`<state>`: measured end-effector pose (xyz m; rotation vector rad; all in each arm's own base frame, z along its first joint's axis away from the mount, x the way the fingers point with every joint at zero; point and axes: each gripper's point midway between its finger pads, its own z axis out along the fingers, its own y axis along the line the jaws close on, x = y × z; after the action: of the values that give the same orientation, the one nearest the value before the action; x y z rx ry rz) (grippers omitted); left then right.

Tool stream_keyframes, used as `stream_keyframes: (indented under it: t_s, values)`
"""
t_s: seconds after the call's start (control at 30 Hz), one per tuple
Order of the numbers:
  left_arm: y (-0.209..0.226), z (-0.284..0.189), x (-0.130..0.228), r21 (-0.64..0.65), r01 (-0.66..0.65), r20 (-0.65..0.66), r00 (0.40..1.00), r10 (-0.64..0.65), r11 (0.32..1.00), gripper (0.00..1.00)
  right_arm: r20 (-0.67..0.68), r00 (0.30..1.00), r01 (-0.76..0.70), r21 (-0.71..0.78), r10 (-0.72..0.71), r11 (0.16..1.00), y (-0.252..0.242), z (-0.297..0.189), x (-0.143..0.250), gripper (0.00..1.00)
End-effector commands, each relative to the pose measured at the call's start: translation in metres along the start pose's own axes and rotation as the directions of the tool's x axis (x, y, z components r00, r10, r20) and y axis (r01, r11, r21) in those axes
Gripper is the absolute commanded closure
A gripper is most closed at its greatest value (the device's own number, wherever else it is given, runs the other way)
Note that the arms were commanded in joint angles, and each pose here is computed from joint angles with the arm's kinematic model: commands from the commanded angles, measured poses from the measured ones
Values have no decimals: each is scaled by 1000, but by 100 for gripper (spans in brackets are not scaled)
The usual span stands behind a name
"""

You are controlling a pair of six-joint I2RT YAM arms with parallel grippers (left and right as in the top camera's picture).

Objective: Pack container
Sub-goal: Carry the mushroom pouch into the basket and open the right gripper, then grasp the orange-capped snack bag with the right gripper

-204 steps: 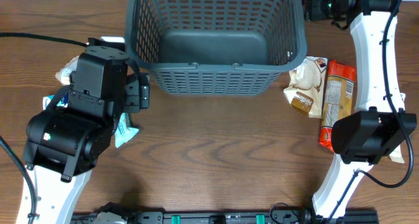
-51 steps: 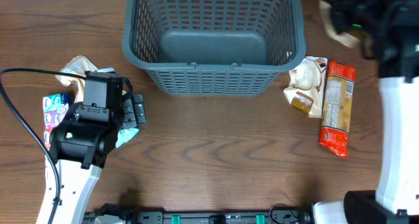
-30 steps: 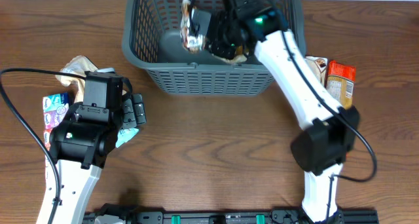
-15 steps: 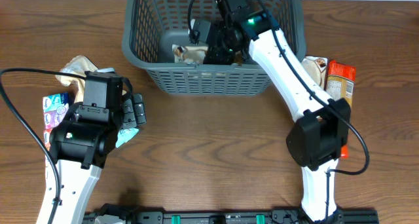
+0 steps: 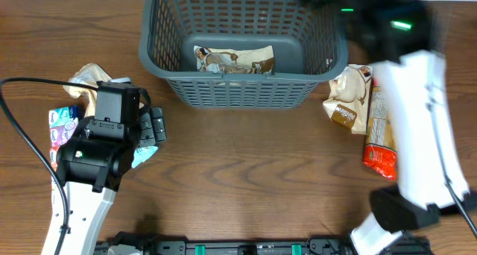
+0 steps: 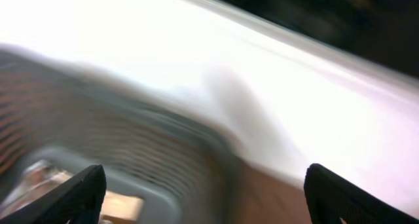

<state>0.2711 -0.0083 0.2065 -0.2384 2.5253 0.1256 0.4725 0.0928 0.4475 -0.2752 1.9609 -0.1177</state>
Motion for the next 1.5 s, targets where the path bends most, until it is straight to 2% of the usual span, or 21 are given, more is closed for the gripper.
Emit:
stream_keyframes:
  t_s: [0.0,0.1,0.23,0.3,0.4,0.57,0.67,0.87,1.07,1.2,1.47]
  values:
    - [1,-1,0,-2,-13,1,1000,13,1000,3,-23,929,-337,370,371,866,-89,-19,39,17]
    - [1,-1,0,-2,-13,1,1000,13,1000,3,-126,866,-368,491,483,789,-126,-31,88,16]
    - [1,-1,0,-2,-13,1,1000,13,1000,3,-244,701,-377,672,670,638,-161,-59,167,11]
    - [1,-1,-1,-2,-13,2,1000,13,1000,2,-293,637,-334,729,713,598,-174,-69,199,9]
    - [1,-1,-1,-1,-12,5,1000,12,1000,3,-360,588,-273,755,724,596,-185,-70,231,9]
    - [0,-1,-4,1,-10,14,1000,10,1000,3,-547,511,-243,648,663,722,-168,-38,287,7]
    - [0,-1,-5,3,-8,19,1000,8,1000,3,-634,494,-255,548,594,797,-148,-10,321,6]
    - [0,-1,-5,3,-9,18,1000,9,1000,3,-703,491,-266,442,515,857,-126,24,388,5]
    - [0,-1,-5,3,-8,19,1000,8,1000,3,-711,468,-329,411,525,850,-120,30,440,5]
    - [0,-1,-5,3,-8,18,1000,8,1000,3,-698,450,-341,443,558,829,-125,26,468,5]
    - [0,-1,-5,3,-8,18,1000,8,1000,3,-713,458,-362,396,531,844,-117,26,489,6]
